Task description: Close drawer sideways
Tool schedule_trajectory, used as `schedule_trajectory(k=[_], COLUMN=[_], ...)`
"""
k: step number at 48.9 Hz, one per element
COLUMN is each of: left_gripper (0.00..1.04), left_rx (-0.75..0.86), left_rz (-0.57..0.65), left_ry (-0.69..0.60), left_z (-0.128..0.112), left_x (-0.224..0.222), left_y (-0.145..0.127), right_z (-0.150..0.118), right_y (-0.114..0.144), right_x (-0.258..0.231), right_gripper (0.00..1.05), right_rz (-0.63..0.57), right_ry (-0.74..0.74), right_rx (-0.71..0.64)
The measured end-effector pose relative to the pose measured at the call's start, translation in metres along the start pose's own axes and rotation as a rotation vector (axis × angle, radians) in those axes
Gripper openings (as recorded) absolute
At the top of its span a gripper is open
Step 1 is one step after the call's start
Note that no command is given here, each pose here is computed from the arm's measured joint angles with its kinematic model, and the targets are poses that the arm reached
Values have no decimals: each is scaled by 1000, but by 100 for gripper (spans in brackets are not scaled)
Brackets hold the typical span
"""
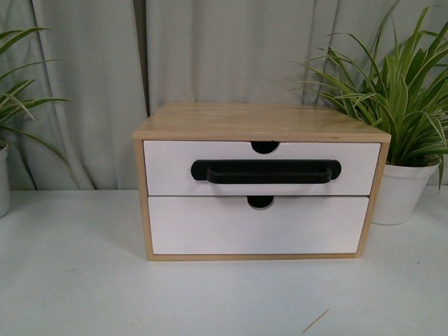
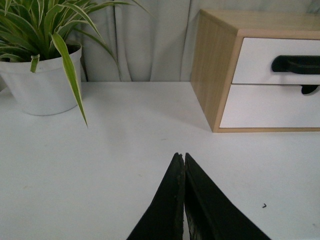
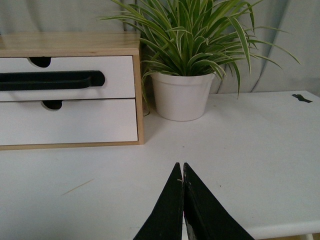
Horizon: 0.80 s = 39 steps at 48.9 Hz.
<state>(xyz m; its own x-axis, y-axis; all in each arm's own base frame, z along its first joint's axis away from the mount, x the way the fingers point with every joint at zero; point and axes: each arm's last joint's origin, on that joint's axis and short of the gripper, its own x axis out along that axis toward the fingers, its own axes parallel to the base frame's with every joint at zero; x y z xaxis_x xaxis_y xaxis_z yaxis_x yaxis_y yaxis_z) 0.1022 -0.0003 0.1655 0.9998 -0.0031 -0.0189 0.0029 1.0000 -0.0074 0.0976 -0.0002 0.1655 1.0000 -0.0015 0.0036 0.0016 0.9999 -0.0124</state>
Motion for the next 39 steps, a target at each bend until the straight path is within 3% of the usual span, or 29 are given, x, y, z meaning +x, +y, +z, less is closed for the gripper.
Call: schedule_trajectory(k=[23, 39], left_gripper=[5, 77], left_rx=[-1, 0], left_rz=[1, 1], left_ry=[-27, -27], left_z=[1, 1], left_x=[-5, -5], left_y=[0, 0], right_z=[0, 0], right_y=[0, 0], right_x=[0, 0], right_gripper=[1, 72], right_rz=[0, 0], right_ry=[0, 0], right_rx=[0, 0])
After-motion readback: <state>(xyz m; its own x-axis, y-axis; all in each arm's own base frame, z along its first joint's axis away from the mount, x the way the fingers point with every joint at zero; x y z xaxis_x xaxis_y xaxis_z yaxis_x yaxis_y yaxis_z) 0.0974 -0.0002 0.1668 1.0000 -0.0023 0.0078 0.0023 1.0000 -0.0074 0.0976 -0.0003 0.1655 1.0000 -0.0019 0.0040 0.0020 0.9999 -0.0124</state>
